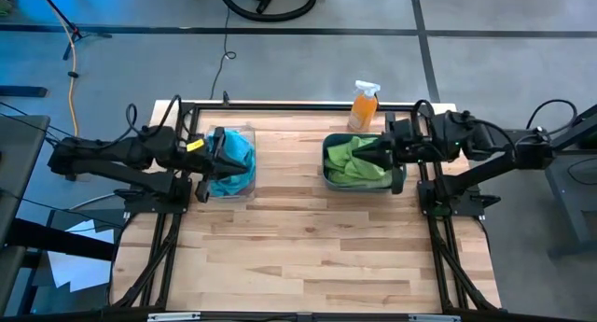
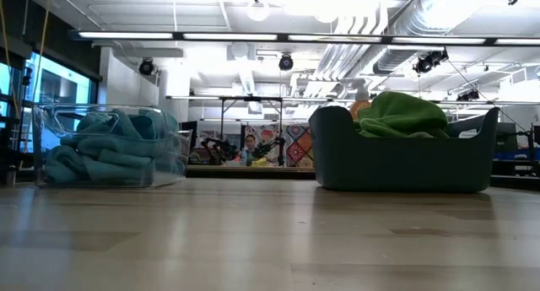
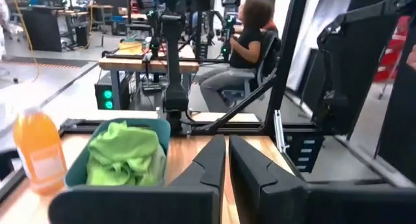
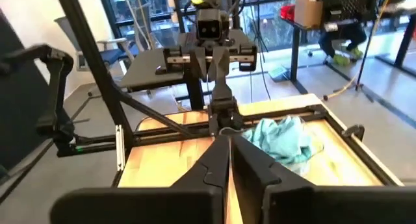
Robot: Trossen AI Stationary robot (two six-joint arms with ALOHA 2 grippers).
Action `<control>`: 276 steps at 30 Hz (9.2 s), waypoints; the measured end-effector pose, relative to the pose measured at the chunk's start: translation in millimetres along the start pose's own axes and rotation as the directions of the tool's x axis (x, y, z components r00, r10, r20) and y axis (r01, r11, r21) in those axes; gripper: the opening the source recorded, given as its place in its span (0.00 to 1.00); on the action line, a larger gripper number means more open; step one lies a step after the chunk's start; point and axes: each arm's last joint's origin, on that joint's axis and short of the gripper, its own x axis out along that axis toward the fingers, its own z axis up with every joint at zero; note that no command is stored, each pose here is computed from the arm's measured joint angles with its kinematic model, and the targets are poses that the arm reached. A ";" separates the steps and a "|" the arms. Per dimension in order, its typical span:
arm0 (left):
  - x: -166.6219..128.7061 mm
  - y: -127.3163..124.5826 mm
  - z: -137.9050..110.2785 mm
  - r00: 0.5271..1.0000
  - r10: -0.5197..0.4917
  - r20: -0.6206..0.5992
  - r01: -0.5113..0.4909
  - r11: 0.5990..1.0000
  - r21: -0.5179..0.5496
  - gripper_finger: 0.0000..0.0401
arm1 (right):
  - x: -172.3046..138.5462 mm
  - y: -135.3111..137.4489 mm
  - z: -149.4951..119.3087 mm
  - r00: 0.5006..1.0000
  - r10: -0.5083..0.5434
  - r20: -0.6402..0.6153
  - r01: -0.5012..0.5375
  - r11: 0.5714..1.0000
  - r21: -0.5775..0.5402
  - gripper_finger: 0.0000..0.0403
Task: Sort microfiber towel by color & place in baskets
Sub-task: Return to Home Position
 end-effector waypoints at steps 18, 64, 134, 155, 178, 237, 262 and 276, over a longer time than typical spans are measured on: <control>-42.2 10.9 -127.2 0.957 0.137 0.257 -0.075 0.969 -0.236 0.00 | -5.0 -2.5 -11.6 0.991 -0.080 -0.111 0.089 0.993 0.079 0.00; -55.1 16.6 -190.0 0.968 0.231 0.103 -0.216 0.967 -0.138 0.00 | -5.7 -1.9 -17.1 0.984 -0.077 -0.163 0.101 0.985 0.140 0.00; -55.1 16.6 -189.7 0.968 0.230 0.104 -0.215 0.967 -0.138 0.00 | -66.0 -51.1 -233.4 0.893 0.110 0.436 -0.099 0.994 -0.047 0.00; -55.1 16.5 -189.7 0.968 0.229 0.104 -0.214 0.967 -0.138 0.00 | -60.3 -60.3 -246.2 0.919 0.199 0.342 -0.203 0.979 -0.024 0.00; -55.1 16.5 -189.7 0.968 0.229 0.104 -0.214 0.967 -0.138 0.00 | -53.0 -57.5 -267.5 0.931 0.204 0.303 -0.210 0.978 -0.012 0.00; -54.5 16.6 -189.9 0.968 0.231 0.099 -0.216 0.967 -0.137 0.00 | -56.2 -66.4 -281.9 0.977 -0.041 0.209 0.046 0.999 -0.021 0.00; -54.4 16.6 -190.1 0.968 0.230 0.098 -0.216 0.967 -0.137 0.00 | -54.4 -64.9 -285.0 0.986 0.022 0.167 -0.008 0.996 -0.085 0.00; -54.4 16.6 -190.2 0.968 0.231 0.098 -0.216 0.967 -0.137 0.00 | -54.4 -64.9 -285.0 0.986 0.021 0.166 -0.007 0.996 -0.086 0.00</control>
